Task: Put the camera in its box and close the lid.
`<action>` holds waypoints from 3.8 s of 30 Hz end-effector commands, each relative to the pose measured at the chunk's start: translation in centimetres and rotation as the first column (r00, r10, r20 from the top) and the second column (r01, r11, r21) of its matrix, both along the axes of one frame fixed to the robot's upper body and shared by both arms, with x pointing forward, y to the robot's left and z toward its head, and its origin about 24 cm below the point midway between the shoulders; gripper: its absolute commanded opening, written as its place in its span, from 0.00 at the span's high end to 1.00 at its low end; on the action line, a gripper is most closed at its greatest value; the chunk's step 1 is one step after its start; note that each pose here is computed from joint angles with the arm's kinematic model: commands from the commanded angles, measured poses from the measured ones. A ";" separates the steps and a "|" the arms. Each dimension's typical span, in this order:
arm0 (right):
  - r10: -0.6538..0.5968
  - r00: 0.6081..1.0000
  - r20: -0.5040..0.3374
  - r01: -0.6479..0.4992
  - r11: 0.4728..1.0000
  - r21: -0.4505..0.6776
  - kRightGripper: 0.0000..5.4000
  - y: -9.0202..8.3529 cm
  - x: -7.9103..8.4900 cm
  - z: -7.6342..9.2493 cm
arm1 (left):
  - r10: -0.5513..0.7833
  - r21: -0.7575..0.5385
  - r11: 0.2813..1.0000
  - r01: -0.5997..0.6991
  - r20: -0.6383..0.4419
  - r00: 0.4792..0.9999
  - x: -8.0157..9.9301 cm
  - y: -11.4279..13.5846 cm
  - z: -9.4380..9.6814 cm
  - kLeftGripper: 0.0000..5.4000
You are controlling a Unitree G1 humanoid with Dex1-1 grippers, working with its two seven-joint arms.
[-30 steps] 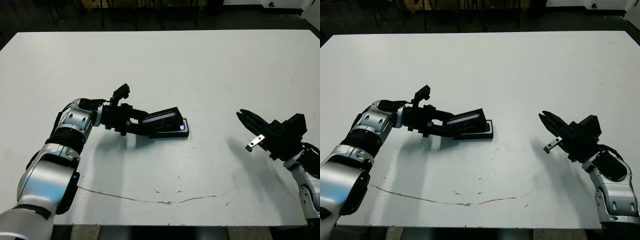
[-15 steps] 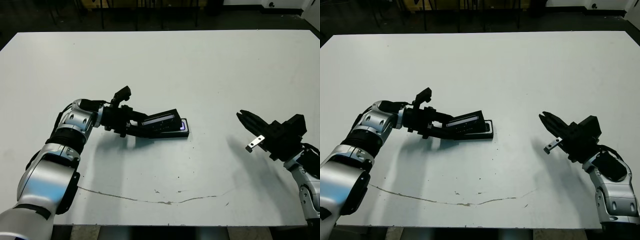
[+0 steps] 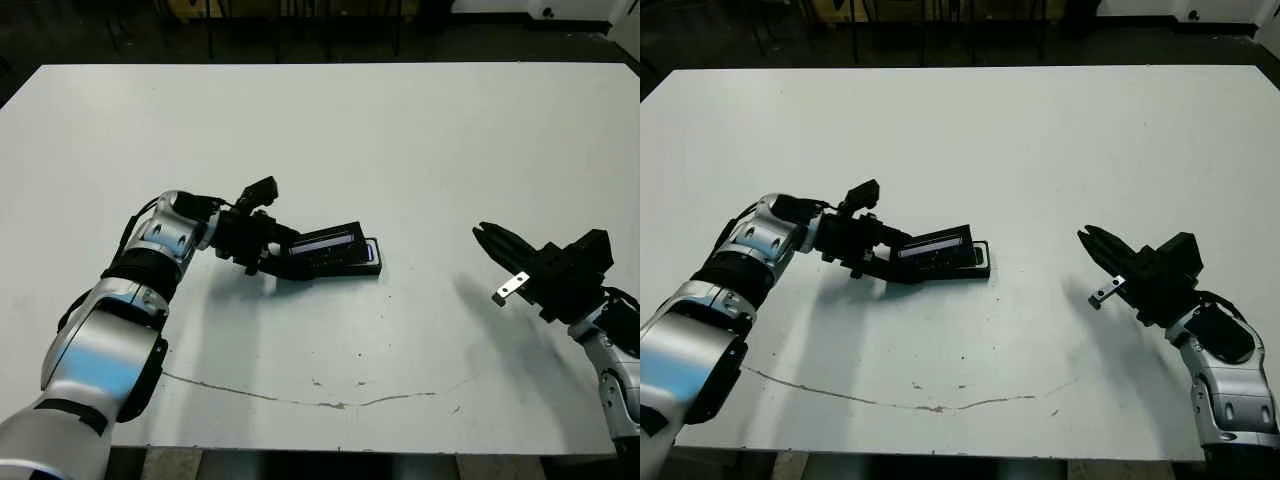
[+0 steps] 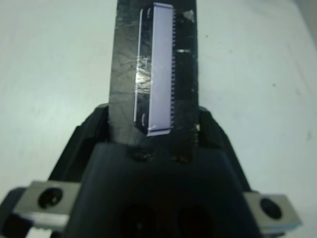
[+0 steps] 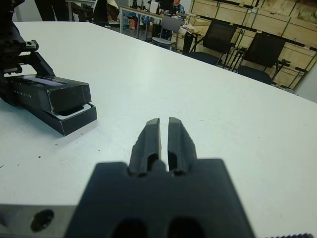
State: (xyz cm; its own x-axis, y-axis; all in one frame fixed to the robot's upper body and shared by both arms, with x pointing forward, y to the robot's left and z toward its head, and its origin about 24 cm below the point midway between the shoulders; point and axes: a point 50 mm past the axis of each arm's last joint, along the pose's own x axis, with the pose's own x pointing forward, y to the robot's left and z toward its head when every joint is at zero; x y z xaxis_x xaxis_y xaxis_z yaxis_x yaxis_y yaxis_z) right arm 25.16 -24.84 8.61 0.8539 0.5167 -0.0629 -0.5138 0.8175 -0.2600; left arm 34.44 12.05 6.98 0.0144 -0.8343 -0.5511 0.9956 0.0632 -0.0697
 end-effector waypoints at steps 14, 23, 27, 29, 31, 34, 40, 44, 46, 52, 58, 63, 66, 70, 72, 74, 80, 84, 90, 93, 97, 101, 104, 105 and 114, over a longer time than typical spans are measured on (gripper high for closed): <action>-0.005 1.000 -0.011 0.005 1.000 -0.016 1.00 -0.3 -0.3 -0.3 | -0.052 0.156 0.986 0.058 -0.043 0.998 -1.2 -1.9 -2.9 0.49; 0.004 1.000 -0.017 -0.004 1.000 -0.012 1.00 -0.3 -0.3 -0.6 | -0.087 0.189 0.977 0.097 -0.062 0.994 -1.0 -3.3 -2.8 0.49; -0.006 1.000 -0.022 0.006 1.000 -0.011 1.00 -0.2 -0.5 -0.6 | -0.126 0.247 0.960 0.133 -0.041 0.991 -0.9 -4.0 -2.7 0.49; -0.018 0.999 -0.026 0.017 1.000 -0.024 1.00 -0.2 -0.6 -0.6 | -0.158 0.264 0.951 0.161 -0.030 0.987 -1.0 -4.1 -2.5 0.49; -0.020 0.999 -0.030 0.020 1.000 -0.024 1.00 -0.1 -0.6 -0.6 | -0.171 0.279 0.945 0.173 -0.031 0.985 -1.0 -4.1 -2.3 0.49; -0.013 1.000 -0.016 0.013 1.000 -0.027 1.00 0.0 -0.6 -0.6 | -0.168 0.303 0.936 0.177 -0.055 0.984 -0.9 -3.6 -2.3 0.49; -0.016 0.999 -0.033 0.015 1.000 -0.025 1.00 0.0 -0.7 -0.7 | -0.126 0.352 0.922 0.158 -0.112 0.986 -0.8 -2.3 -2.5 0.49; -0.001 1.000 -0.026 0.001 1.000 -0.007 1.00 -0.1 -0.6 -1.0 | -0.140 0.344 0.924 0.166 -0.100 0.985 -0.9 -1.8 -2.5 0.49; -0.012 0.999 -0.031 0.012 1.000 -0.009 1.00 0.0 -0.6 -0.9 | -0.131 0.354 0.922 0.155 -0.090 0.987 -0.9 -1.5 -2.5 0.49; -0.007 1.000 -0.030 0.007 1.000 -0.004 1.00 0.0 -0.7 -0.9 | -0.174 0.397 0.906 0.146 0.036 0.984 -0.8 -0.2 -2.6 0.32; -0.005 1.000 -0.014 0.004 1.000 -0.023 1.00 0.2 -0.7 -0.8 | -0.146 0.369 0.923 0.110 0.069 0.987 -1.2 2.1 -2.9 0.13; -0.014 1.000 -0.021 0.013 0.999 -0.046 1.00 0.4 -0.8 -0.5 | -0.105 0.312 0.947 0.075 0.078 0.991 -2.2 5.1 -3.5 0.00; -0.013 1.000 -0.017 0.012 0.999 -0.041 1.00 0.6 -0.8 -0.5 | -0.088 0.311 0.949 0.045 0.125 0.988 -3.2 7.4 -3.8 0.00; -0.016 1.000 -0.023 0.016 1.000 -0.025 1.00 0.9 -0.9 -0.6 | 0.025 0.244 0.968 -0.057 0.133 0.991 -4.8 10.7 -4.1 0.00; -0.013 1.000 -0.023 0.012 1.000 -0.017 1.00 0.9 -1.0 -0.7 | 0.104 0.219 0.967 -0.130 0.125 0.987 -5.6 12.7 -3.7 0.00; -0.019 1.000 -0.024 0.019 1.000 -0.016 1.00 1.0 -1.0 -0.8 | 0.185 0.199 0.957 -0.211 0.143 0.972 -6.3 14.8 -2.8 0.00; -0.029 0.999 -0.024 0.029 1.000 -0.005 1.00 1.2 -1.0 -1.1 | 0.535 -0.035 0.833 -0.552 0.302 0.789 -7.3 17.0 0.5 0.00; -0.039 0.999 -0.029 0.040 0.999 0.032 1.00 1.6 -1.0 -1.4 | 0.797 -0.382 0.599 -0.704 0.365 0.481 -7.4 13.3 3.1 0.08; -0.084 0.996 -0.035 0.085 0.995 0.045 1.00 1.9 -1.3 -1.2 | 0.877 -0.664 0.457 -0.592 0.229 0.422 -8.1 5.4 6.9 0.29; -0.100 0.994 -0.035 0.102 0.993 0.060 1.00 2.1 -1.3 -1.2 | 0.862 -0.701 0.446 -0.556 0.170 0.477 -8.7 1.8 7.8 0.40; -0.108 0.994 -0.025 0.110 0.992 0.069 1.00 2.1 -1.4 -1.3 | 0.849 -0.678 0.458 -0.575 0.142 0.509 -8.6 -1.4 7.6 0.54; -0.110 0.994 -0.014 0.110 0.991 0.073 1.00 2.1 -1.5 -1.3 | 0.850 -0.613 0.477 -0.630 0.140 0.508 -7.4 -3.2 6.1 0.69; -0.104 0.994 -0.016 0.105 0.991 0.079 1.00 2.1 -1.6 -1.4 | 0.862 -0.557 0.479 -0.678 0.154 0.483 -6.4 -3.7 4.9 0.80; -0.101 0.995 -0.013 0.102 0.992 0.079 1.00 2.0 -1.6 -1.4 | 0.868 -0.531 0.477 -0.701 0.156 0.472 -6.2 -3.9 4.4 0.84; -0.098 0.995 -0.013 0.099 0.992 0.074 1.00 2.1 -1.7 -1.4 | 0.860 -0.333 0.509 -0.794 0.149 0.488 -5.1 -4.8 -0.5 1.00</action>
State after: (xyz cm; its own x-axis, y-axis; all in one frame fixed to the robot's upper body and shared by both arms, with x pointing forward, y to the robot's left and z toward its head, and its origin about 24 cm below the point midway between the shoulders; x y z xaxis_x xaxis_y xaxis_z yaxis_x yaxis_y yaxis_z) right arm 23.68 -22.51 7.67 0.8963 0.4434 -0.0031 -0.4346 0.8771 -0.2047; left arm 29.32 7.23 7.68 0.8776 -0.4469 -0.1739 0.4626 0.8844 0.0617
